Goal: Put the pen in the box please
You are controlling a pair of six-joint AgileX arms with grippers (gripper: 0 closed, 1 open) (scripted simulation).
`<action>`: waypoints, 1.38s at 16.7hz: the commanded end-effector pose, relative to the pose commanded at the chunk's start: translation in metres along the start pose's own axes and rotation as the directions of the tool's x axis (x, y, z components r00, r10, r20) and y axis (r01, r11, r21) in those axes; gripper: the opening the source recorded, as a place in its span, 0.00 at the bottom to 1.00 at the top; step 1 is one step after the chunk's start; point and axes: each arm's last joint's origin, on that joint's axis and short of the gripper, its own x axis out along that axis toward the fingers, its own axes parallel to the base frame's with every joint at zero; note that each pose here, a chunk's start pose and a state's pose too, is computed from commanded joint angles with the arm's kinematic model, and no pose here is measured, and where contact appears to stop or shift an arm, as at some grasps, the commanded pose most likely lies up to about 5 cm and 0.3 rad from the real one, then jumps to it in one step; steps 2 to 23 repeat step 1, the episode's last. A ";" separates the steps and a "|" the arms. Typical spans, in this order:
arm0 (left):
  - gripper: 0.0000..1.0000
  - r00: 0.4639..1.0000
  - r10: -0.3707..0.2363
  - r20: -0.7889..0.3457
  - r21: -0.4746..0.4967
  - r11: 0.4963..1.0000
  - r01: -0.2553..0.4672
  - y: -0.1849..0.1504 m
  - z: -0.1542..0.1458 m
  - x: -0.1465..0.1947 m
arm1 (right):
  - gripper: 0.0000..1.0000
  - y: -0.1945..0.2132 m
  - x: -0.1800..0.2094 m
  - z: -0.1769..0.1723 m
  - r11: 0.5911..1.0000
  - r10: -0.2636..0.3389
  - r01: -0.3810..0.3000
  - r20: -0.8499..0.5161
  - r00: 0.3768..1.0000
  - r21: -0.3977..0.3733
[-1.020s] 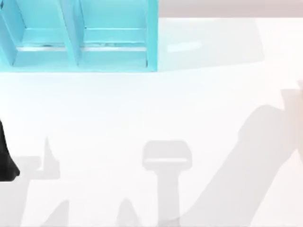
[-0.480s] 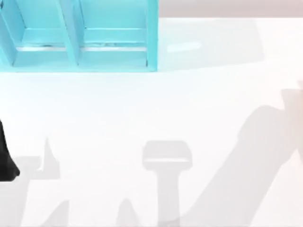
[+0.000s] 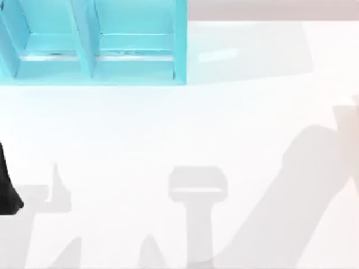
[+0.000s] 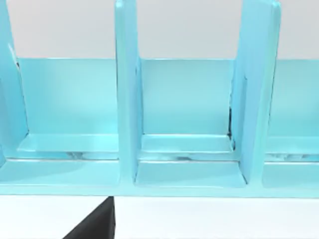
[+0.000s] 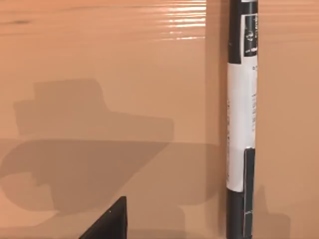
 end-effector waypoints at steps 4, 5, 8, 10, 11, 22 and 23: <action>1.00 1.000 0.000 0.000 0.000 1.000 0.000 0.000 0.000 0.000 | 1.00 0.000 0.000 0.000 1.000 0.000 0.000 0.000 1.000 0.000; 1.00 1.000 0.000 0.000 0.000 1.000 0.000 0.000 0.000 0.000 | 1.00 0.000 0.000 0.000 1.000 0.000 0.000 0.000 1.000 0.000; 1.00 1.000 0.000 0.000 0.000 1.000 0.000 0.000 0.000 0.000 | 1.00 0.000 0.000 0.000 1.000 0.000 0.000 0.000 1.000 0.000; 1.00 1.000 0.000 0.000 0.000 1.000 0.000 0.000 0.000 0.000 | 1.00 0.000 0.000 0.000 1.000 0.000 0.000 0.000 1.000 0.000; 1.00 1.000 0.000 0.000 0.000 1.000 0.000 0.000 0.000 0.000 | 1.00 0.000 0.000 0.000 1.000 0.000 0.000 0.000 1.000 0.000; 1.00 1.000 0.000 0.000 0.000 1.000 0.000 0.000 0.000 0.000 | 1.00 0.000 0.000 0.000 1.000 0.000 0.000 0.000 1.000 0.000; 1.00 1.000 0.000 0.000 0.000 1.000 0.000 0.000 0.000 0.000 | 1.00 0.000 0.000 0.000 1.000 0.000 0.000 0.000 1.000 0.000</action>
